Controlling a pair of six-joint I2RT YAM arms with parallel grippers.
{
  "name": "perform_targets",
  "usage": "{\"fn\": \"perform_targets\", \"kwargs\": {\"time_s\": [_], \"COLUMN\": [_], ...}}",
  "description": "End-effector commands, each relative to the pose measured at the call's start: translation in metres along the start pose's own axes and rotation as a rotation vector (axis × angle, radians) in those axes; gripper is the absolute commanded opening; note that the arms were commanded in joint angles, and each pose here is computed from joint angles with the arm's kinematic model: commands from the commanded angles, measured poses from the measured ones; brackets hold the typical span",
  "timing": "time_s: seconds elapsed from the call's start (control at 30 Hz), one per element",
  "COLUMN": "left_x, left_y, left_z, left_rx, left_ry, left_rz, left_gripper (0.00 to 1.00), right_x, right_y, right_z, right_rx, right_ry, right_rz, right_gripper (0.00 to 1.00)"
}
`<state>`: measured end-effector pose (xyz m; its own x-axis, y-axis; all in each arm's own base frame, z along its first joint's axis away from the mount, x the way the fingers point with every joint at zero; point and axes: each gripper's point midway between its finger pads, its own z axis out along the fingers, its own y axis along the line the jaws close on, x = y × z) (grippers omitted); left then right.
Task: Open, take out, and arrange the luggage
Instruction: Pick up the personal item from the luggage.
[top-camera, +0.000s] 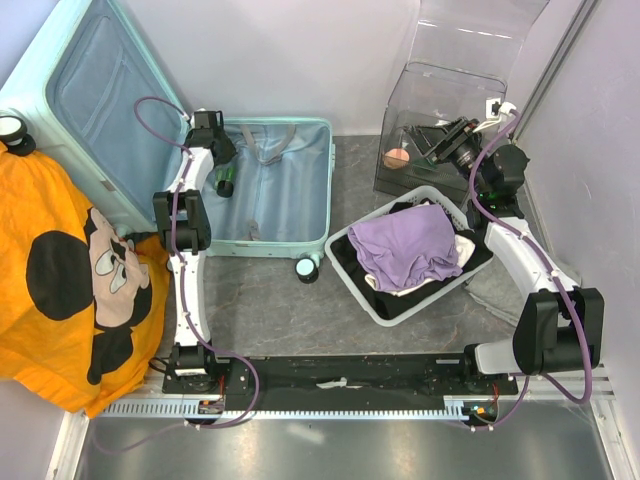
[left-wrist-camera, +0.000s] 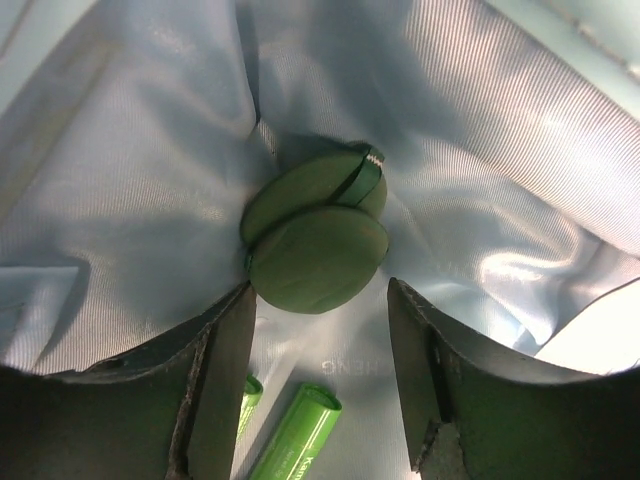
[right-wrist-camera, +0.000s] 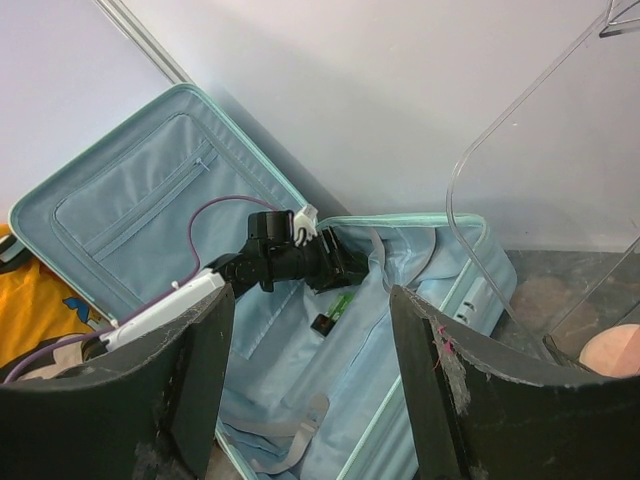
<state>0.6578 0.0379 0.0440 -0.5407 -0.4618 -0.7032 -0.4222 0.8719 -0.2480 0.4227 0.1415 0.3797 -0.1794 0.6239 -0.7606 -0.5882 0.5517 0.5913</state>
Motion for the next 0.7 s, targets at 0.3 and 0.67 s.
{"fn": "perform_targets", "kwargs": {"time_s": [0.3,0.67], "left_x": [-0.019,-0.008], "left_y": [0.019,0.01], "left_z": [0.012,0.014], "left_rx": [0.009,0.108], "left_ry": [-0.017,0.039], "left_rz": [-0.111,-0.105], "left_gripper": [0.33,0.02], "right_x": [-0.017,-0.013], "right_y": [0.023,0.021], "right_z": [0.004,0.003], "right_rx": [-0.08,-0.074], "right_ry": [-0.037,-0.03], "right_rz": [-0.035,-0.029], "right_gripper": [0.72,0.72]}}
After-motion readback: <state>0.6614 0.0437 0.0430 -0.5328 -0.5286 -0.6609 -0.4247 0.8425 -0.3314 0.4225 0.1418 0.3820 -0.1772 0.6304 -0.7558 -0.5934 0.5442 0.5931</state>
